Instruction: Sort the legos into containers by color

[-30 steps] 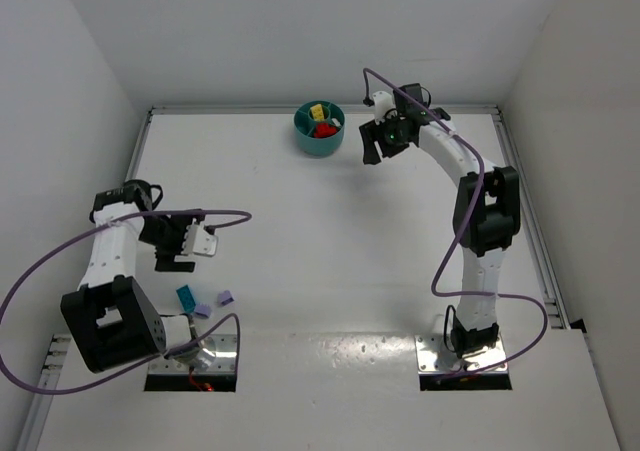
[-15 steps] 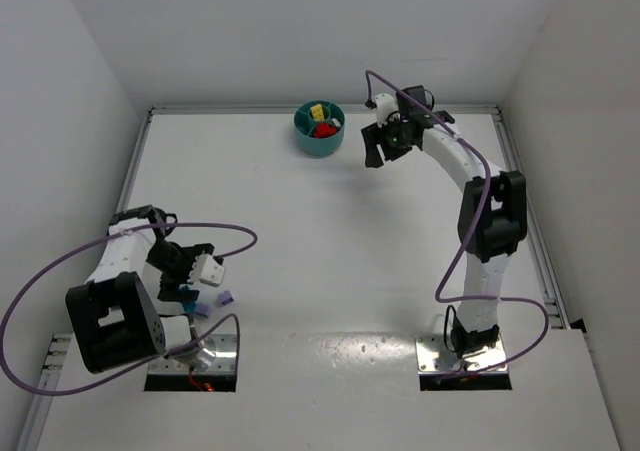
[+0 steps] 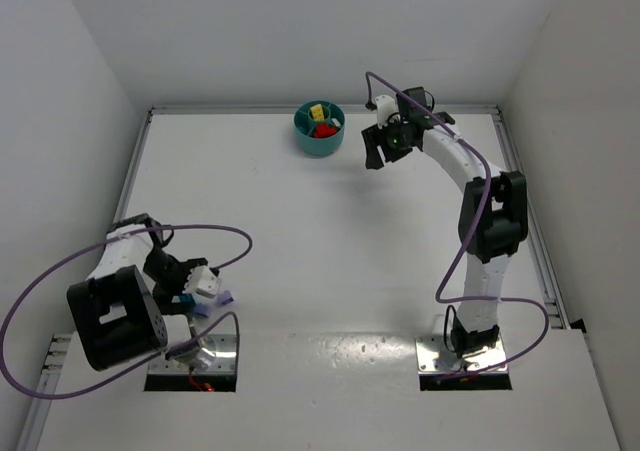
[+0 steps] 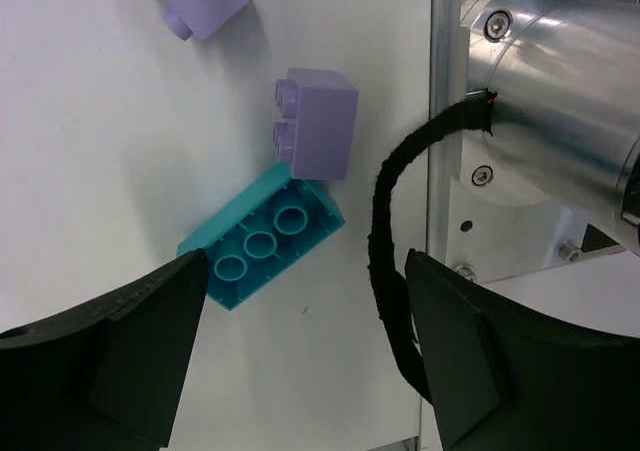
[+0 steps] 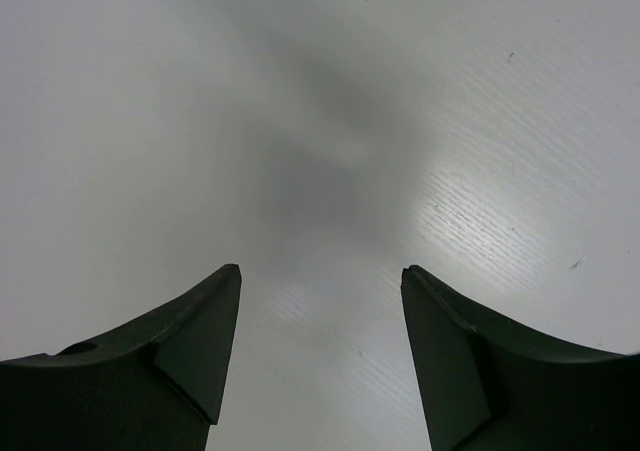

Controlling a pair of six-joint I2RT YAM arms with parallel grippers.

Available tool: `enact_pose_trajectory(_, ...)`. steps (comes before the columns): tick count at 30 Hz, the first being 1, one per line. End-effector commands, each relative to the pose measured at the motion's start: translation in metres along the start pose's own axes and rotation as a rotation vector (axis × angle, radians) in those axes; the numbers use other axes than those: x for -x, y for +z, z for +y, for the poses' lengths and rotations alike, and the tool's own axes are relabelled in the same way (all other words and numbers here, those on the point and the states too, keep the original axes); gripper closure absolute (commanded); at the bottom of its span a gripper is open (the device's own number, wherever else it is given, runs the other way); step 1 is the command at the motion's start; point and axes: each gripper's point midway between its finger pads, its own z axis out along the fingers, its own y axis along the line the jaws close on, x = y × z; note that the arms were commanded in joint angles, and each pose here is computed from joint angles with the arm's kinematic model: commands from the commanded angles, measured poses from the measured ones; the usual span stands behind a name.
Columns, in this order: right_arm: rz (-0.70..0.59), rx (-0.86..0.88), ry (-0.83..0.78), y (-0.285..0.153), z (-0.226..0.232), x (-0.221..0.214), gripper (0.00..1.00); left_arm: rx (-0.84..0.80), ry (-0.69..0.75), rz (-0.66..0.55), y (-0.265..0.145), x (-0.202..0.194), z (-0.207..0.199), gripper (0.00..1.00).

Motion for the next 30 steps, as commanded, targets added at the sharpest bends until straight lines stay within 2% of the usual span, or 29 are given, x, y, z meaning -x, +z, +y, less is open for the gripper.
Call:
enact_pose_trajectory(1, -0.071, -0.018, -0.029, -0.014, -0.004, 0.023, 0.34, -0.044, 0.712, -0.036, 0.007, 0.010, 0.014, 0.15)
enact_pose_trajectory(4, -0.071, -0.018, -0.029, -0.012, -0.005, 0.024, 0.34, -0.027, 0.723, -0.061, 0.009, 0.014, 0.014, 0.12)
enact_pose_trajectory(11, -0.071, -0.017, -0.020, -0.010, -0.005, 0.025, 0.34, 0.029, 0.741, -0.047, 0.018, 0.016, 0.021, 0.12)
enact_pose_trajectory(24, -0.060, -0.009, -0.023, 0.000, -0.003, 0.024, 0.34, 0.247, 0.675, 0.004, 0.014, 0.028, 0.101, 0.13)
enact_pose_trajectory(28, -0.081, -0.003, -0.030, -0.003, -0.002, 0.033, 0.34, 0.259, 0.644, -0.014, 0.012, 0.030, 0.122, 0.17)
enact_pose_trajectory(30, -0.081, -0.003, -0.030, -0.003, -0.002, 0.033, 0.34, 0.275, 0.629, -0.005, 0.006, 0.030, 0.133, 0.25)
